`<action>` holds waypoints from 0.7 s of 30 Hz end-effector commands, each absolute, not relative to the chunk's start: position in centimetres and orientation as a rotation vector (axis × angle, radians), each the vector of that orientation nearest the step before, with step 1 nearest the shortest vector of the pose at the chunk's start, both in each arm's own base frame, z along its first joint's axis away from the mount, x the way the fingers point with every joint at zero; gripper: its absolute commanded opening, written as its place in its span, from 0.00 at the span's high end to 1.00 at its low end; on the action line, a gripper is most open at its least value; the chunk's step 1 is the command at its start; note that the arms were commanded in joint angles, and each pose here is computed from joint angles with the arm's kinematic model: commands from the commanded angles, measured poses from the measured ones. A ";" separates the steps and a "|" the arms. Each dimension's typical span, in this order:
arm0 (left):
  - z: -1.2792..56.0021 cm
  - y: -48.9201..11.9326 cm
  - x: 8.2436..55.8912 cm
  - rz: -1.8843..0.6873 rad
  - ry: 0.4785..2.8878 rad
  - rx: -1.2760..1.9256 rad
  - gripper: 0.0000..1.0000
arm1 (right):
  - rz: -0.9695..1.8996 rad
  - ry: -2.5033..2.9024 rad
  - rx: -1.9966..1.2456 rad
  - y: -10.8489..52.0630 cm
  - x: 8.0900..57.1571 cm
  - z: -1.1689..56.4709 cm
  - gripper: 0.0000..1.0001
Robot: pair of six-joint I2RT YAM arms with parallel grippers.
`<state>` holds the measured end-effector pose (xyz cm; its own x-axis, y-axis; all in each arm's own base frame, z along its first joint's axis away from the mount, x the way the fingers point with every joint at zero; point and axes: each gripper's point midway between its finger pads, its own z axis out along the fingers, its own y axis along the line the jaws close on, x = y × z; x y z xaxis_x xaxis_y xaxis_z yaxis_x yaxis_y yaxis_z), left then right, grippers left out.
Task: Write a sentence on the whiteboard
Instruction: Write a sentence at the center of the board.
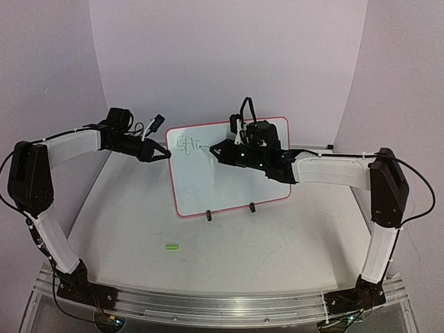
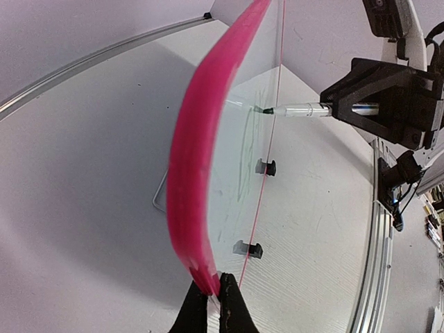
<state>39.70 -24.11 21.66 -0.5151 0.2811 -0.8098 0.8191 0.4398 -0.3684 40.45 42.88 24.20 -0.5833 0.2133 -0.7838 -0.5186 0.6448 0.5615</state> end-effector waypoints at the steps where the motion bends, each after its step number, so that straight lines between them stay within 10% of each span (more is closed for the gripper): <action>1: 21.1 -23.8 39.4 -0.925 2.026 0.975 1.00 | 1.004 1.877 -0.204 42.5 41.7 27.6 1.00; 21: 21.3 -23.8 39.4 -0.920 2.021 0.975 1.00 | 1.053 1.833 -0.247 42.3 40.3 29.6 1.00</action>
